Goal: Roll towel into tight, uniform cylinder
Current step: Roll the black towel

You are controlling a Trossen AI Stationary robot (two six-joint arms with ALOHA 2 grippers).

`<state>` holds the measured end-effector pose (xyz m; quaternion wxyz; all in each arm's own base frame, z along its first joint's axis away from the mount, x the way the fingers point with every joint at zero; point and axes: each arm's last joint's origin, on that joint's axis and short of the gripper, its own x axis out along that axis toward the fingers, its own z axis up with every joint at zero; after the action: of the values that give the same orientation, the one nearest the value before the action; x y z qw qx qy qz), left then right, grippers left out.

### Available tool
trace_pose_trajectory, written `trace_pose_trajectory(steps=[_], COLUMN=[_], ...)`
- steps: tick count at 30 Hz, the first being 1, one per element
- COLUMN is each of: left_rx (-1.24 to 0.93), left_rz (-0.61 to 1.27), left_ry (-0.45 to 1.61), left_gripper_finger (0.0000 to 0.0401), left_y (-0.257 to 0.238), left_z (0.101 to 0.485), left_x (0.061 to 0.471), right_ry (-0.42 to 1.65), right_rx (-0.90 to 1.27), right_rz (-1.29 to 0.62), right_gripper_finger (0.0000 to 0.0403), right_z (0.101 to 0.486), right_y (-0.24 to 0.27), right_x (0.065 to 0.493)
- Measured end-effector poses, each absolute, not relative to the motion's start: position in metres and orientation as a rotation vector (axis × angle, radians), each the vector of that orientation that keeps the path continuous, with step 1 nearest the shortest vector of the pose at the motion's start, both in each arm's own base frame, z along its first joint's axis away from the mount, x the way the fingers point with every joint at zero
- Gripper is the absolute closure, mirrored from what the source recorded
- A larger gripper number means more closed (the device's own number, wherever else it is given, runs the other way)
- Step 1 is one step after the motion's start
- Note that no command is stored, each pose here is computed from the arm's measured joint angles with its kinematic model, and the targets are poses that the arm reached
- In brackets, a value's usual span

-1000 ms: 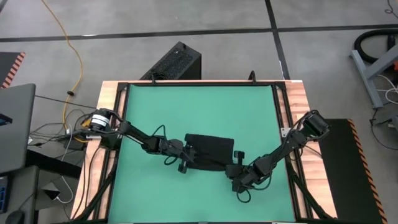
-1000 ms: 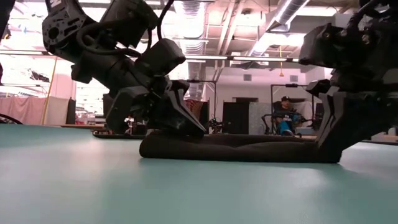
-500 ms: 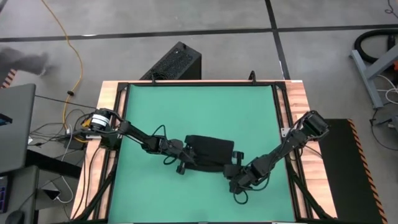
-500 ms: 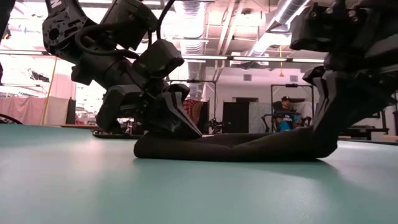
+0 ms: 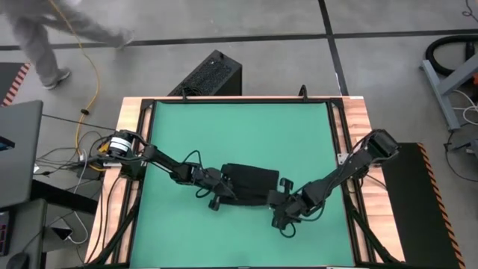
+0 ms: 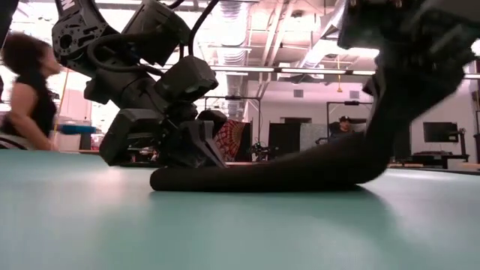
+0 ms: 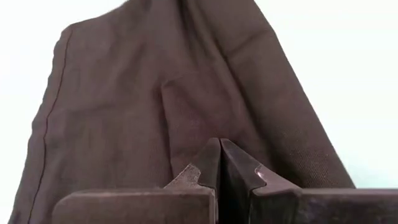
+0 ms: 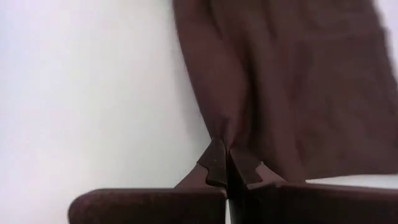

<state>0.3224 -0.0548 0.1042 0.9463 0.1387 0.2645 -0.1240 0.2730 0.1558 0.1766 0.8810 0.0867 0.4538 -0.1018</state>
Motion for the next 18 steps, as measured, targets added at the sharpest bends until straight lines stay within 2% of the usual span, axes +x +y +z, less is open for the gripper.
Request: trace_pose_trajectory(steps=[7, 13, 18], left_rx=[0.284, 0.270, 0.258], left_rz=[-0.256, -0.299, -0.322], left_ry=[0.562, 0.564, 0.578], left_gripper_finger=[0.0401, 0.0401, 0.0401], left_y=[-0.055, -0.056, -0.056], left_z=[0.102, 0.102, 0.101], left_x=[0.321, 0.321, 0.320], right_ry=[0.902, 0.980, 1.001], right_rx=[0.334, 0.502, 0.518], right_rz=[-0.309, -0.388, -0.430], right_gripper_finger=[0.0398, 0.0399, 0.0400], right_z=[0.198, 0.193, 0.191], right_y=[0.132, 0.109, 0.098], right_x=[0.273, 0.280, 0.283])
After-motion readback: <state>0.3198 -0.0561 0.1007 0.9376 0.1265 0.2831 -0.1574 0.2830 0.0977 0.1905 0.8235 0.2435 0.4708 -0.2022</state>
